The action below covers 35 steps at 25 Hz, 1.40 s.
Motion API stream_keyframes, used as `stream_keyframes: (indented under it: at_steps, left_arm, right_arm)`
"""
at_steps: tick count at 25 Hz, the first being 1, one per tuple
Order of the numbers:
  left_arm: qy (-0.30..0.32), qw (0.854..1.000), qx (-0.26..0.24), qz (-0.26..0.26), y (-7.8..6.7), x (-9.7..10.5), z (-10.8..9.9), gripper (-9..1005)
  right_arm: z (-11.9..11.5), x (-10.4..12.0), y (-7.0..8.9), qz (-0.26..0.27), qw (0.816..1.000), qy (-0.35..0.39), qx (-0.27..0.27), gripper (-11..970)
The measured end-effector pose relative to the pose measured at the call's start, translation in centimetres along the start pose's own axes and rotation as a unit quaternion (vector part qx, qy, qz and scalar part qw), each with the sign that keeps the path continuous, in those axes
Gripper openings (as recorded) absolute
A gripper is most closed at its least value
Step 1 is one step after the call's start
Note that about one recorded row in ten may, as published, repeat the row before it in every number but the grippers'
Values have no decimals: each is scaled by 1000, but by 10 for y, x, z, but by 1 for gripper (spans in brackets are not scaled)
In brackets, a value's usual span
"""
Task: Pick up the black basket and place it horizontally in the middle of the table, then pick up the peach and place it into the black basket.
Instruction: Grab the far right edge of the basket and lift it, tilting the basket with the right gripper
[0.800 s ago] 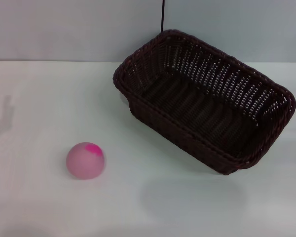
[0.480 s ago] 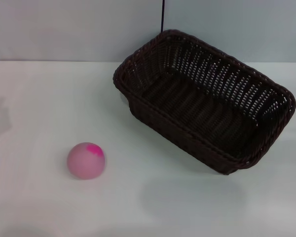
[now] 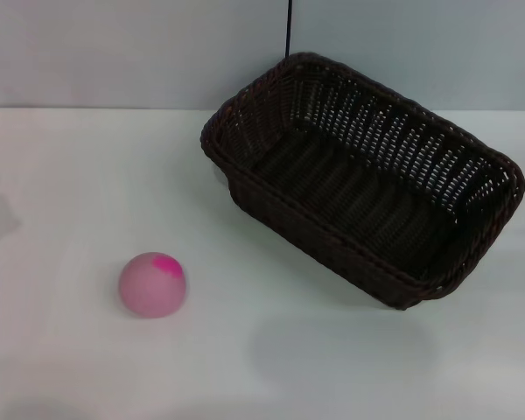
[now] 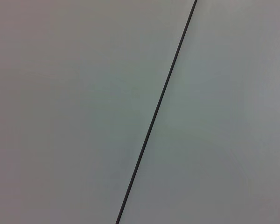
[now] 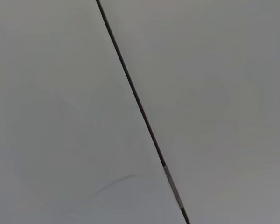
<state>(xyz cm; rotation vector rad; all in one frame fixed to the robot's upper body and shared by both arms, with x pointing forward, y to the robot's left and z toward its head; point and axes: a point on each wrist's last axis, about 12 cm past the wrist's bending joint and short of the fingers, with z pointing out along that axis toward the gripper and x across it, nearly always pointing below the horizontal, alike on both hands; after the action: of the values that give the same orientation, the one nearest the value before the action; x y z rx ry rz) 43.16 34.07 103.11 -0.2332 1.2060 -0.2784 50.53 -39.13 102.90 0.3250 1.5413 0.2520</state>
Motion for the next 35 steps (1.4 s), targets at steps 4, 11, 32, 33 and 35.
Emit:
stream_keyframes:
  at_steps: [4, 11, 32, 33, 35]
  left_arm:
    - [1, 1000, 2, 0, 0, 0, 0, 14]
    - [1, 1000, 3, -3, -2, 1, -1, 30]
    - [8, 1000, -6, -17, -1, 2, -7, 512]
    - [9, 1000, -6, -17, -1, 2, -7, 512]
    - [11, 1000, -6, -17, -1, 2, -7, 512]
  right_arm:
    - [1, -18, -5, 18, 998, 11, -51, 452]
    - [20, -89, 4, 0, 966, 137, -217, 457]
    - [95, -183, 108, -207, 809, 460, -301, 785]
    - [98, -180, 112, -221, 799, 473, -299, 800]
    - [101, -172, 117, -240, 783, 490, -299, 814]
